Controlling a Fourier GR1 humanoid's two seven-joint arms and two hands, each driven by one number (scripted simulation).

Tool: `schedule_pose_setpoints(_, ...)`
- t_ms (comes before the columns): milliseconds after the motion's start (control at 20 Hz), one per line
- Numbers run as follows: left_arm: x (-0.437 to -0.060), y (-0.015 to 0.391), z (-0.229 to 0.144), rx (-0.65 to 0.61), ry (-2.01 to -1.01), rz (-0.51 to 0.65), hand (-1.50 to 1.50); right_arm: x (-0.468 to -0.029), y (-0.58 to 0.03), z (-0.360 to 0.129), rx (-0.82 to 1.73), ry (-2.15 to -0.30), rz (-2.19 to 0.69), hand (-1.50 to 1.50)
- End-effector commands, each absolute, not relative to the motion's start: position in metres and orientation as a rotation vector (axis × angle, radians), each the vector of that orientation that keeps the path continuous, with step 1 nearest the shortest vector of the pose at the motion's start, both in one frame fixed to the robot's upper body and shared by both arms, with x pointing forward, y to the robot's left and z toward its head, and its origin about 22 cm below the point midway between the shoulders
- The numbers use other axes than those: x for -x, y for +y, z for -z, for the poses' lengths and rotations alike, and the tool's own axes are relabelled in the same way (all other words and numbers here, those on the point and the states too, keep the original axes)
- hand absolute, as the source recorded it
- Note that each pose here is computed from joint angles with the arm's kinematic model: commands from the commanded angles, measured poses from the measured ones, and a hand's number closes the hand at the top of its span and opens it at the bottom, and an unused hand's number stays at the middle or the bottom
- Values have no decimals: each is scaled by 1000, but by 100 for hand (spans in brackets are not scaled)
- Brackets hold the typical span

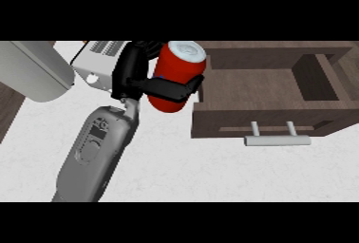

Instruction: Pick up the can, place it into the drawer and close the drawer

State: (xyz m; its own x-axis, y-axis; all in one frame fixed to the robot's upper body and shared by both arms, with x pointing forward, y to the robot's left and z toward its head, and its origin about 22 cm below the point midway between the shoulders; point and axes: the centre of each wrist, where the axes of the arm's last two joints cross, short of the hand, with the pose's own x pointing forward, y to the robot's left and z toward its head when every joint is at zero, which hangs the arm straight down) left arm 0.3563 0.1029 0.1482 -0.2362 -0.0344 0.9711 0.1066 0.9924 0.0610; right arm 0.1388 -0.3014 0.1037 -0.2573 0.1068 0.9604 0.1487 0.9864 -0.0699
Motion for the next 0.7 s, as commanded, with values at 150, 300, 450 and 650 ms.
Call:
schedule_pose_setpoints(150,-374,55,-206,62,-1809,165,150,-139,-300,-89,184,-1828,36,-150)
schedule_pose_setpoints(300,-386,41,-219,36,-1842,170,150,-135,-296,-102,192,-1830,44,-150)
schedule_pose_setpoints(450,-392,16,-226,6,-1817,165,150,-146,-306,-106,163,-1851,31,-150)
schedule_pose_setpoints(650,-399,4,-247,12,-1816,182,150,-140,-307,-107,195,-1846,38,-150)
